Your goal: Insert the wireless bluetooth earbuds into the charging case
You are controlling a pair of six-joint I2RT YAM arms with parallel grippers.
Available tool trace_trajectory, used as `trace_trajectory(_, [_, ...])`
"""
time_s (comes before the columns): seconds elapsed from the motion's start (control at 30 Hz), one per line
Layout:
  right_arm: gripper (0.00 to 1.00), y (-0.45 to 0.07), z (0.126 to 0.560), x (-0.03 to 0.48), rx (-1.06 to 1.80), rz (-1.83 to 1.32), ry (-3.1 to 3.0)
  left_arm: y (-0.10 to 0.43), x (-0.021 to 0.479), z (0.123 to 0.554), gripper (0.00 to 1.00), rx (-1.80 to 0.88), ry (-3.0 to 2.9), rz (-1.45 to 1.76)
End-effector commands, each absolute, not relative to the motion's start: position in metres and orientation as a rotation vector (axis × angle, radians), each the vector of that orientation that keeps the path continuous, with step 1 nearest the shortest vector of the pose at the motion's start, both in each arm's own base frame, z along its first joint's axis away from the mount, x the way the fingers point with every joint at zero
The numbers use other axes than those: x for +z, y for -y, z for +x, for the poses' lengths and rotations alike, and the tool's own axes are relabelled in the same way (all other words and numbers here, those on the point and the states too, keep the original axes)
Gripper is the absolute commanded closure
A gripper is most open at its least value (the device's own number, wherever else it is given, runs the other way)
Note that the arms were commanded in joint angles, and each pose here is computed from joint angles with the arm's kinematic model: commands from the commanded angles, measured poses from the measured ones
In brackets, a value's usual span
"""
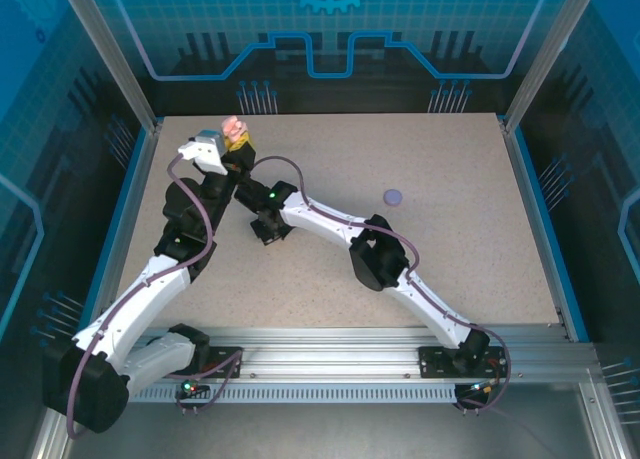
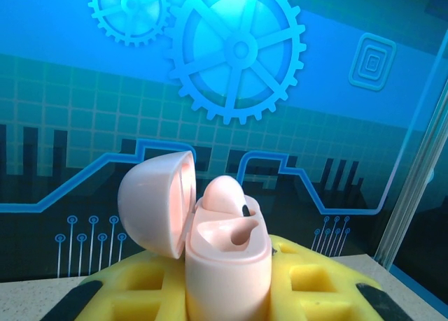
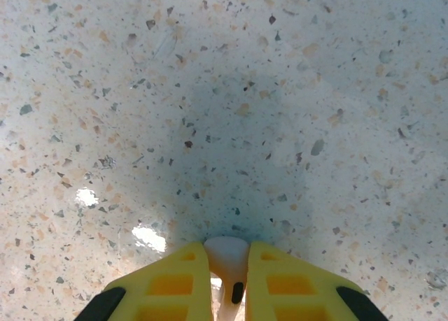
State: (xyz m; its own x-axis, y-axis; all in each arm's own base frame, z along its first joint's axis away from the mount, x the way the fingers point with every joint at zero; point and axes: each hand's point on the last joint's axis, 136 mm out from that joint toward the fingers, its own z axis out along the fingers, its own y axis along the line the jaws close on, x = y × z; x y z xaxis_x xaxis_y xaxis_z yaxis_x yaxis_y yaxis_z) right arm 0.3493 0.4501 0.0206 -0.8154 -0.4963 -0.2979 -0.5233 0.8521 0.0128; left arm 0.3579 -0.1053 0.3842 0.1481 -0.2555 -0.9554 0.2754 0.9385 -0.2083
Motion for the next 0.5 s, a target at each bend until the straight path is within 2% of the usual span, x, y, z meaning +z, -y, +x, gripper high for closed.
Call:
trace_trajectory(0.0, [0.87,-0.449,0.350,0.012,0.139,-0.753,-2.735,0.105,0.392,0.357,1.00,-0.409,-1.344,0.010])
trace_trajectory(0.47, [0.88,-0.386,0.353,0.047,0.115,-0.640,-2.691,0.113,0.394,0.357,1.00,-0.457,-1.363,0.035])
